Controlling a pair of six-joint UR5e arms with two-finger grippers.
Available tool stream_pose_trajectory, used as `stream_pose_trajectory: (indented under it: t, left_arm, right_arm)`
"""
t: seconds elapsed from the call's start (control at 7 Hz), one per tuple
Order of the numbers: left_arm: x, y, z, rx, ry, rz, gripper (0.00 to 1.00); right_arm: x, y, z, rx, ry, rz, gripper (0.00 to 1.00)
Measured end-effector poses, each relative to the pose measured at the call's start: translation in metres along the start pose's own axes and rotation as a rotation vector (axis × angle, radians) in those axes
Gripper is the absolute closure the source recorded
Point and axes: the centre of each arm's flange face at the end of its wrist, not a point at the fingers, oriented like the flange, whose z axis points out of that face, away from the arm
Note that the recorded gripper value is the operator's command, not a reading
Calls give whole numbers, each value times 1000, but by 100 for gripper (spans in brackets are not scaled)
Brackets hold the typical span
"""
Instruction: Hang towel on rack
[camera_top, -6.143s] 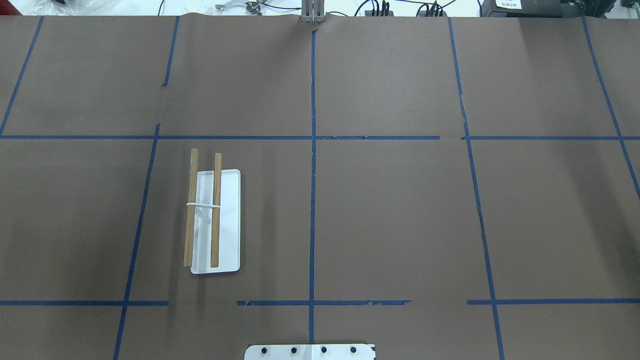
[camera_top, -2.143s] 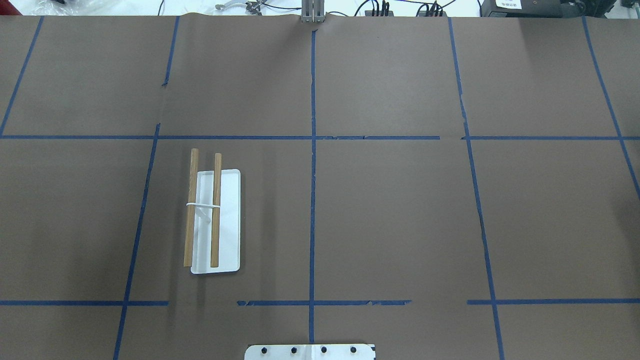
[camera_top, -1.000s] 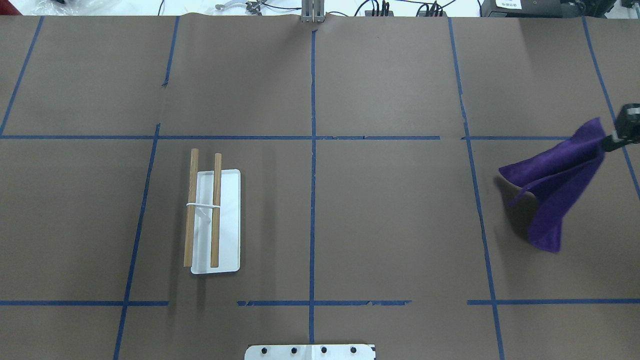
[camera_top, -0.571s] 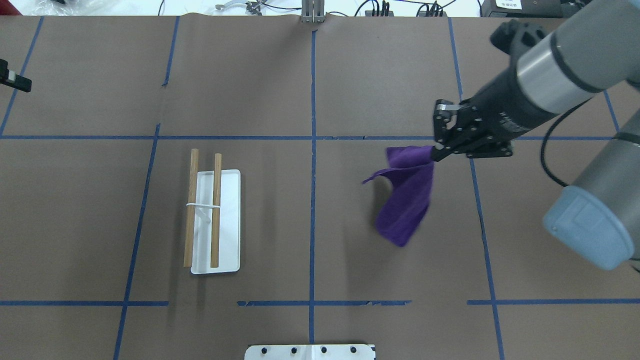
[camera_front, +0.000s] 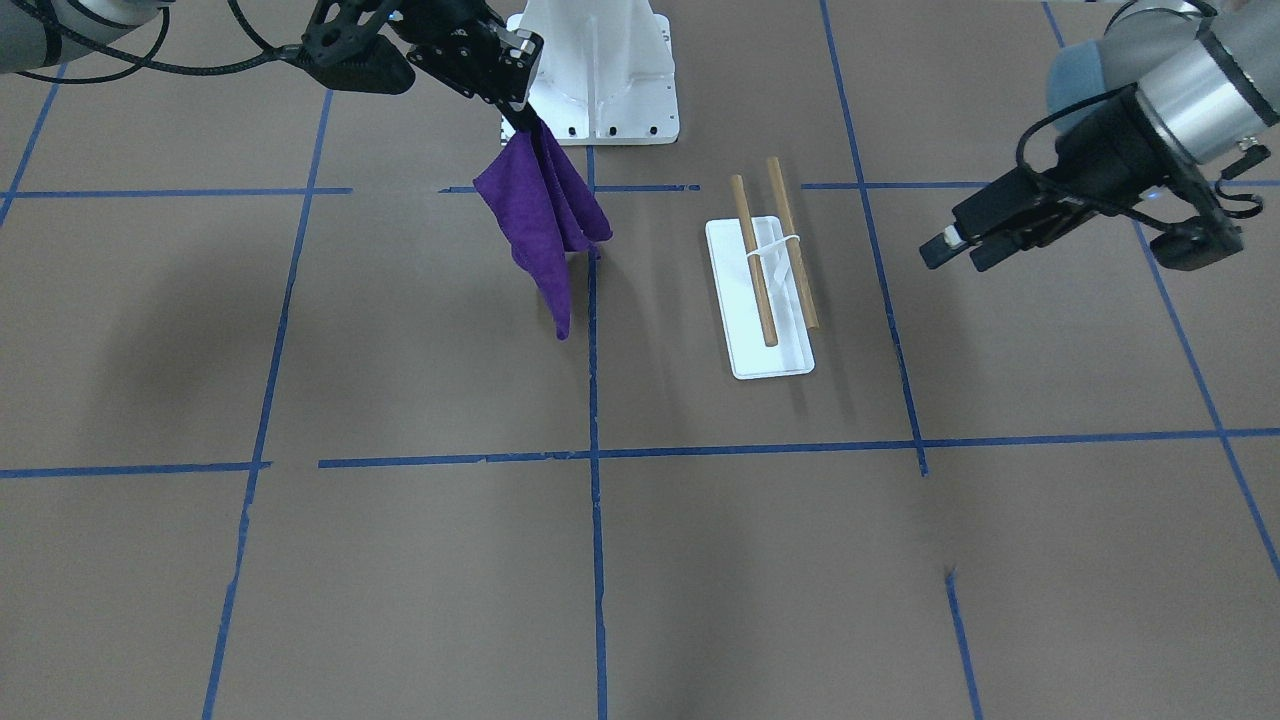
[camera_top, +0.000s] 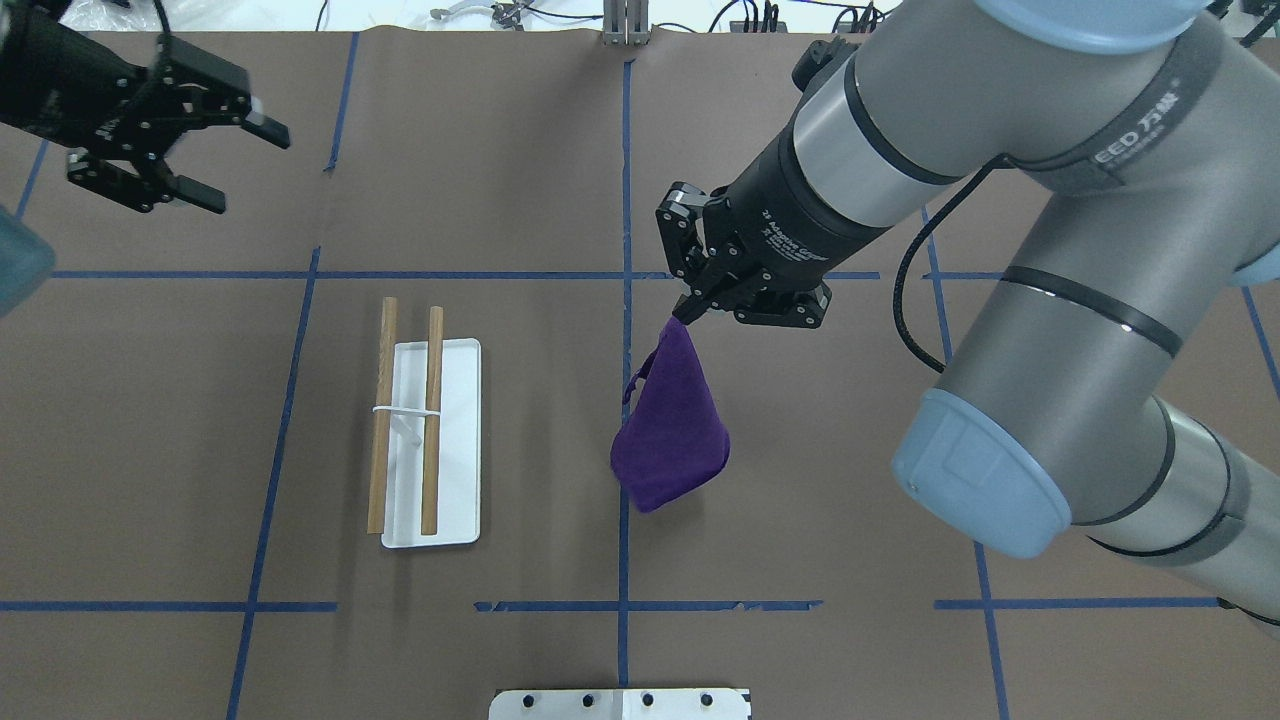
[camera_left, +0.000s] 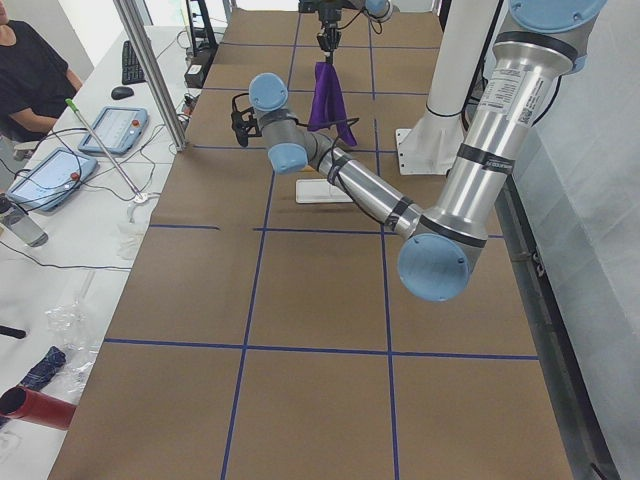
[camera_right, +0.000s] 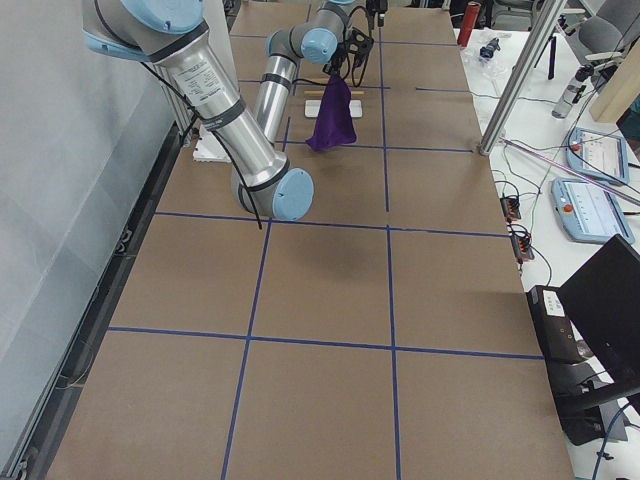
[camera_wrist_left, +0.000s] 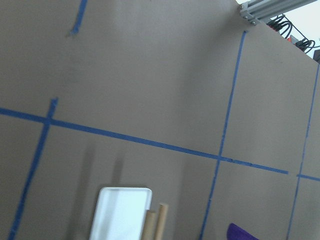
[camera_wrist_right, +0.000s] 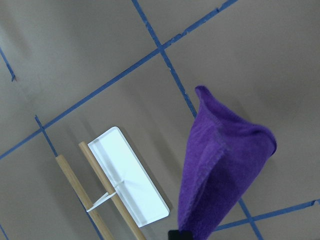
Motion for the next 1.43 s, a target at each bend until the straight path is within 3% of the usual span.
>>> stream_pose_trajectory:
  t: [0.43, 0.71, 1.0, 1.29, 1.43]
  left_arm:
    - [85, 67, 84, -50, 40, -274, 3]
    - [104, 84, 96, -70, 52, -393, 3]
    - [115, 94, 96, -86, 85, -459, 3]
    - [119, 107, 107, -105, 99, -489, 11]
    - [122, 113, 110, -112, 102, -493, 29]
  right_arm:
    - [-28, 3, 2, 74, -71, 243, 100]
    - [-41, 10, 1, 122, -150, 373, 100]
    - [-51, 15, -2, 142, -195, 443, 100]
    - [-57, 17, -5, 156, -221, 472, 100]
    - [-59, 18, -7, 159, -227, 476, 100]
